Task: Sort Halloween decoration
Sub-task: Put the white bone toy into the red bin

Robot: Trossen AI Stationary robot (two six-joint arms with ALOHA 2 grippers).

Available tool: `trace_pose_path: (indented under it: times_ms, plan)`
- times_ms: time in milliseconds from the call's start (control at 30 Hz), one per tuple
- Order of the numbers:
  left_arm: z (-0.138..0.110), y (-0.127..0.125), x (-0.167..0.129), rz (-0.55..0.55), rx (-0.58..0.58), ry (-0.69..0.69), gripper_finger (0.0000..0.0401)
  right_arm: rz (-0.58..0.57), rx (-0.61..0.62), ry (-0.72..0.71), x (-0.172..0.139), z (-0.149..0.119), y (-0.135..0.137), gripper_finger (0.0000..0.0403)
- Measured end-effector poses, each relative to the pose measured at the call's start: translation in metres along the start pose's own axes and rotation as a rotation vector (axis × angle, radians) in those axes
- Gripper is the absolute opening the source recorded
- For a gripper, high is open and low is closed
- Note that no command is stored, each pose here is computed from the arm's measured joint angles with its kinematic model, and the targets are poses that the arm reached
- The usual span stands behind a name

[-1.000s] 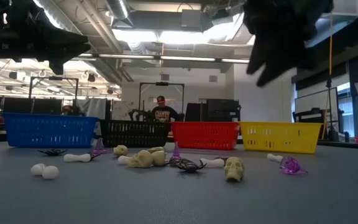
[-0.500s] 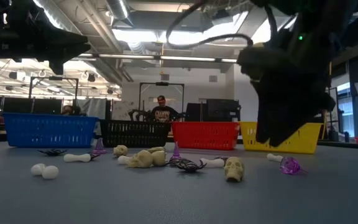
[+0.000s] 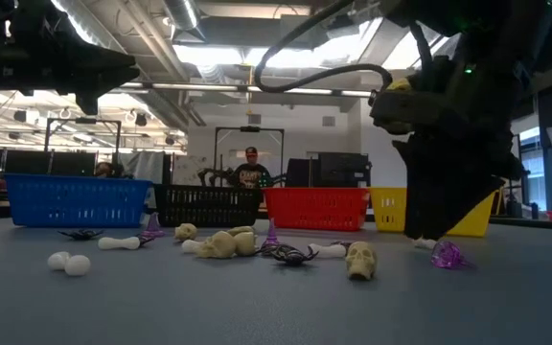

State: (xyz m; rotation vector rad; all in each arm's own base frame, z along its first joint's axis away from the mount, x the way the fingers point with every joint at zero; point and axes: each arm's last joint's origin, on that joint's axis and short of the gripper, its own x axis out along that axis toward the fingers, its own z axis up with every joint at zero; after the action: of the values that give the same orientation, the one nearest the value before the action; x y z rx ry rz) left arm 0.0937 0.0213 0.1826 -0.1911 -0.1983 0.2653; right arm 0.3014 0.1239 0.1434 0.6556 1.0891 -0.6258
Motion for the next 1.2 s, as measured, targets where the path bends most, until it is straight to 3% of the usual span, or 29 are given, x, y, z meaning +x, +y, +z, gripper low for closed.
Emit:
trace_pose_path:
  times_ms: [267, 767, 1033, 1200]
  plan:
    - [0.0, 0.0, 0.0, 0.0, 0.0, 0.0, 0.0114, -0.002, -0.03, 0.01, 0.007, -0.002, 0.001, 0.0086]
    - [0.0, 0.0, 0.0, 0.0, 0.001, -0.002, 0.0114, -0.004, -0.034, 0.03, 0.012, -0.004, 0.003, 0.001]
    - [0.0, 0.0, 0.0, 0.0, 0.0, -0.002, 0.0114, -0.005, -0.041, 0.034, 0.011, -0.002, 0.005, 0.0016]
    - [0.0, 0.0, 0.0, 0.0, 0.0, -0.002, 0.0114, 0.001, -0.133, 0.054, -0.001, 0.006, 0.015, 0.0004]
